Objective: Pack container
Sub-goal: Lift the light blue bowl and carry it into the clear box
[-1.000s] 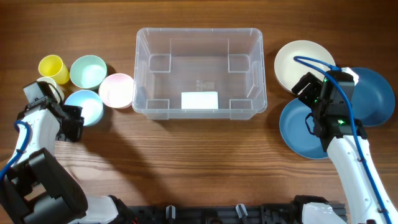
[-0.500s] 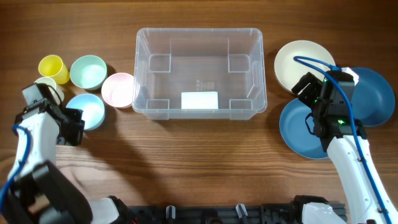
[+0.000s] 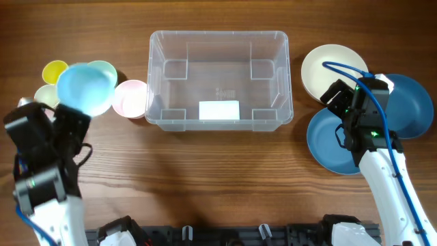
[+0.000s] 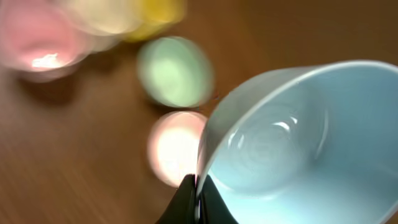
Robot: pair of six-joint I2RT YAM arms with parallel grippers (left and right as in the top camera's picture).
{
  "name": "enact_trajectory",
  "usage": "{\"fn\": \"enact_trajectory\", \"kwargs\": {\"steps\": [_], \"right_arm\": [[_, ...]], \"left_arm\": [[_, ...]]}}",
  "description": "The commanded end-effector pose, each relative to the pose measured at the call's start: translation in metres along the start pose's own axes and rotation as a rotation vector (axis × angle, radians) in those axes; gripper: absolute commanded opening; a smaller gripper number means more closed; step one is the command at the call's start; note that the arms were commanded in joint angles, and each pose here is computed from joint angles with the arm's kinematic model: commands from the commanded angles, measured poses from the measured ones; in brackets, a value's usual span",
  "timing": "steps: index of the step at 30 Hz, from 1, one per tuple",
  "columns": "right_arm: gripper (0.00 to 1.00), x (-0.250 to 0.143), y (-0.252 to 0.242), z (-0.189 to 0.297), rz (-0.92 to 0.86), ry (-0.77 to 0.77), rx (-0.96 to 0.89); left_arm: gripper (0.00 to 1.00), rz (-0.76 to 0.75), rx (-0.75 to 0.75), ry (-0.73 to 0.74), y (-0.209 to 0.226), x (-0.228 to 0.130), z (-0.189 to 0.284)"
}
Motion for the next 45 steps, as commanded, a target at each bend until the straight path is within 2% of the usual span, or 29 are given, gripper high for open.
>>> {"fn": "enact_trajectory", "kwargs": {"steps": [1, 6, 10, 13, 17, 22, 27, 34, 45], "right_arm": [[1.0, 0.006, 0.002, 0.001, 0.0, -0.017, 0.005], [1.0, 0.006, 0.002, 0.001, 0.0, -0.017, 0.005], [1.0, 0.006, 0.002, 0.001, 0.0, -0.017, 0.005], [1.0, 0.006, 0.002, 0.001, 0.0, -0.017, 0.005], [1.0, 0.006, 0.002, 0.001, 0.0, -0.017, 0.005], [1.0, 0.006, 0.002, 0.001, 0.0, -0.017, 0.005], [1.0, 0.006, 0.002, 0.001, 0.0, -0.017, 0.005], [1.0, 0.006, 0.002, 0.001, 0.0, -0.017, 0.005], [1.0, 0.006, 0.002, 0.001, 0.0, -0.017, 0.005]], "left_arm": [[0.04, -0.195, -0.301, 0.042, -0.05, -0.017, 0.034], [0.04, -0.31, -0.428, 0.064, -0.096, -0.027, 0.057], [0.04, -0.438, -0.431, 0.081, -0.134, -0.037, 0.053], [0.04, -0.555, -0.378, 0.102, -0.163, -0.049, 0.036], [0.04, -0.694, -0.236, 0.085, -0.193, -0.062, 0.006], [0.04, -0.813, -0.108, 0.135, -0.222, -0.084, -0.055], [0.04, -0.829, -0.028, 0.191, -0.217, -0.1, -0.106], [0.04, -0.829, 0.081, 0.267, -0.198, -0.115, -0.153], [0.04, -0.813, 0.186, 0.33, -0.173, -0.125, -0.198]]}}
Point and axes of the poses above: each gripper's point midway between its finger pads, its own z axis back along the fingers, its own y axis along the line the jaws close on, x = y × z, the point moved 9 cm from there along z, back along the fingers, and after that the axes turned 1 degree about -z, right-handed, at the moved point
